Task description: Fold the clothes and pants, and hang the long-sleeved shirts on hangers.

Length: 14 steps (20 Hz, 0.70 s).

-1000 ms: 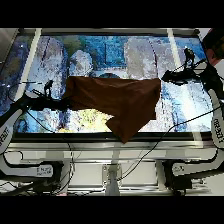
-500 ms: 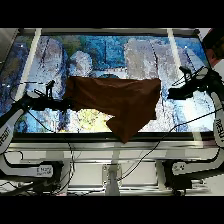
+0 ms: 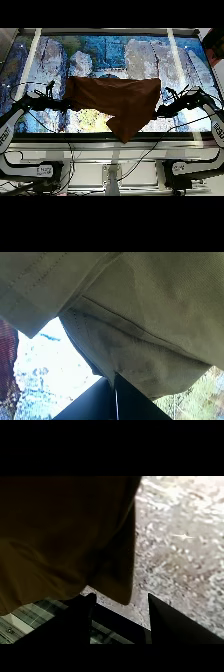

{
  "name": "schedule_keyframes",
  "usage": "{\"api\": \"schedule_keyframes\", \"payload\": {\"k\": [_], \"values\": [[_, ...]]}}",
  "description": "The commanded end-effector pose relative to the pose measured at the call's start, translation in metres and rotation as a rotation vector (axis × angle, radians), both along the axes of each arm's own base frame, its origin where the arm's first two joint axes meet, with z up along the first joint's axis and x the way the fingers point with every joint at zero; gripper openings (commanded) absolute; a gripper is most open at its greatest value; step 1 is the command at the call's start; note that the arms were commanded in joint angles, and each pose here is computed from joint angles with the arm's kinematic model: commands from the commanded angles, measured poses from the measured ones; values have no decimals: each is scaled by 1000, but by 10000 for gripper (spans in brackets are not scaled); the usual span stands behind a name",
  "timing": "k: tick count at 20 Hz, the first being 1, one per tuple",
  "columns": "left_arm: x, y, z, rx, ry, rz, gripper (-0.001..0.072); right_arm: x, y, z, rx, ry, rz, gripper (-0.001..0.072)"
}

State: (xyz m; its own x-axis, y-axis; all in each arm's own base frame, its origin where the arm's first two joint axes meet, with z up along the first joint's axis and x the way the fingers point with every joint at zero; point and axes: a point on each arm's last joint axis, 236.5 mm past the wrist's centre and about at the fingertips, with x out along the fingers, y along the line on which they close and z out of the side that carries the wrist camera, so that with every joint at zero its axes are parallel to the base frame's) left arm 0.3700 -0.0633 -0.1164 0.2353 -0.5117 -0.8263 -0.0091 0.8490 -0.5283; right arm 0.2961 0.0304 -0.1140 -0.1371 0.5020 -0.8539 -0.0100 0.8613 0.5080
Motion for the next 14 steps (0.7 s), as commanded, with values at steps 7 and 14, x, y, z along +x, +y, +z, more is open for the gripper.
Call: {"api": "schedule_keyframes", "payload": {"k": [7, 14], "values": [[1, -1, 1, -7, -3, 5, 16, 22, -4, -17, -40, -85, -96, 257], [1, -1, 1, -8, -2, 5, 17, 18, -4, -20, -40, -82, -83, 10]]}}
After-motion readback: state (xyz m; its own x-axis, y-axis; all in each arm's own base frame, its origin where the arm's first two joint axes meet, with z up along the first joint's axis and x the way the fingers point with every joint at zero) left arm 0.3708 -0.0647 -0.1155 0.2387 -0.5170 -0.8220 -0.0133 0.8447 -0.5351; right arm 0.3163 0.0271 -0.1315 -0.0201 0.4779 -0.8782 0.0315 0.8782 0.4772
